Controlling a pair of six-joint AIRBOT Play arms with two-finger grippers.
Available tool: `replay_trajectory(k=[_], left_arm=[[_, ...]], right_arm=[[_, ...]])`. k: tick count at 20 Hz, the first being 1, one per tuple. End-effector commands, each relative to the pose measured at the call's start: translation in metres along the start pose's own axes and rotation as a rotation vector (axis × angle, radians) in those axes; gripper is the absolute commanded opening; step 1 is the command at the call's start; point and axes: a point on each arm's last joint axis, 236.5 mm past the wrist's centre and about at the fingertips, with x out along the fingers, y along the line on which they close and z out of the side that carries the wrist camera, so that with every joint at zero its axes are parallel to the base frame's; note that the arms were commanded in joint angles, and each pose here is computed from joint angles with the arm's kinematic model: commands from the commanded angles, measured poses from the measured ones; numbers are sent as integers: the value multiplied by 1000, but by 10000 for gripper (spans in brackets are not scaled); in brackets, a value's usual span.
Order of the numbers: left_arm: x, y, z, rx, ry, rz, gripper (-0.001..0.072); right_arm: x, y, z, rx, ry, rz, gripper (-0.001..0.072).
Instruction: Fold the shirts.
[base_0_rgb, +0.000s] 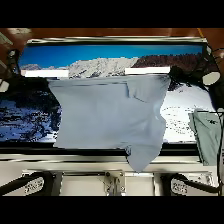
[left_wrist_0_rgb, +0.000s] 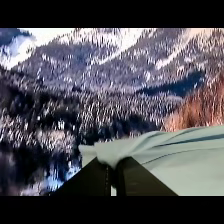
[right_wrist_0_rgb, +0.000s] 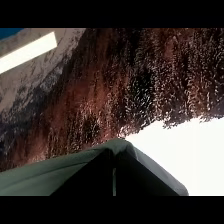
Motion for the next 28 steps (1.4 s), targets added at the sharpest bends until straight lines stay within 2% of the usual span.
replay_trajectory(k=[1, 4, 10, 13, 16, 18, 20, 25, 28], left_arm=[[51, 1, 24, -29, -142, 32, 37], [81, 9, -3, -155, -75, 30, 37], [115, 15, -87, -198, 203, 5, 37], [109, 22, -102, -224, 279, -4, 36], [89, 36, -112, -229, 393, -16, 36], [71, 43, -128, -220, 504, -22, 36], [56, 42, -146, -223, 600, -41, 37], [43, 23, -166, -181, 709, -88, 37], [49, 23, -166, -234, 703, -70, 37]], right_arm=[[45, -30, -4, 37, -46, -40, 60], [72, -49, -31, 50, 20, -66, 60], [89, -62, -54, 67, 76, -82, 60], [86, -53, -71, 89, 152, -52, 60], [68, -36, -111, 77, 347, -2, 60], [48, -47, -146, 23, 517, -48, 60], [26, -72, -174, 9, 662, -160, 59], [21, -69, -182, 56, 699, -168, 60], [21, -65, -182, 101, 698, -167, 60]])
